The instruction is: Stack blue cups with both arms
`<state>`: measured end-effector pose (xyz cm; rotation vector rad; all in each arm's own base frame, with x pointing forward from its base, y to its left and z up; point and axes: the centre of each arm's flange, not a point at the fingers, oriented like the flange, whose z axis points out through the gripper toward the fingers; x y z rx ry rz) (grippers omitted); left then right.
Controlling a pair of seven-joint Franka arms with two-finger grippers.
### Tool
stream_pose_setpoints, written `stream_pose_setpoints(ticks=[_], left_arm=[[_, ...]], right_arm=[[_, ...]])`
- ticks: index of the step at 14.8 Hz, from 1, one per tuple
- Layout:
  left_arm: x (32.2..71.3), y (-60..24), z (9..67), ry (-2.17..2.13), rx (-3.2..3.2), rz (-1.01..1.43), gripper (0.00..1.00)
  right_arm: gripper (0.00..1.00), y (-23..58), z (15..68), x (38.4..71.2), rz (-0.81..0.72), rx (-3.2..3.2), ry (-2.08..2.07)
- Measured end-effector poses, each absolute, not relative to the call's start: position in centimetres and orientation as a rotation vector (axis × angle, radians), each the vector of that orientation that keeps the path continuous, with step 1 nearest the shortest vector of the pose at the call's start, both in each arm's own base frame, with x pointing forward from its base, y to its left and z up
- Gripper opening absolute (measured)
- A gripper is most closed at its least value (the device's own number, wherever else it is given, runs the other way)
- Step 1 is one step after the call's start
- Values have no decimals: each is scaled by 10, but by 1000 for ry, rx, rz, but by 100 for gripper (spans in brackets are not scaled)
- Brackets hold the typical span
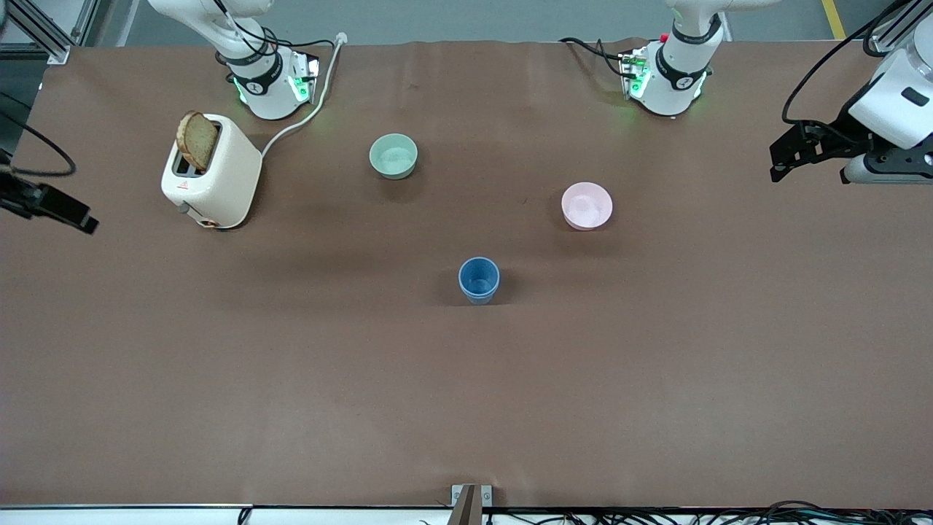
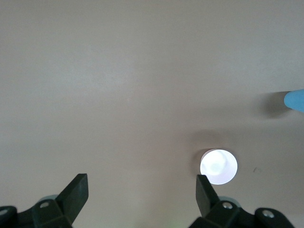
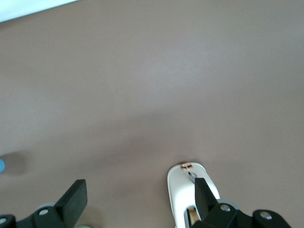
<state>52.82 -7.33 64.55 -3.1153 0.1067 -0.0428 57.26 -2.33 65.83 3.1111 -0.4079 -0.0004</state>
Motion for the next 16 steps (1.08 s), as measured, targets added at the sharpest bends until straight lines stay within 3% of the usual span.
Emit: stream_pose_setpoints(ticks=[6, 16], left_arm=[[527, -74, 645, 110, -3116, -32, 100], [526, -76, 644, 111, -3130, -13, 100]], right_arm=[[100, -79, 687, 533, -6, 3127, -289], [100, -64, 678, 533, -47, 3135, -204]])
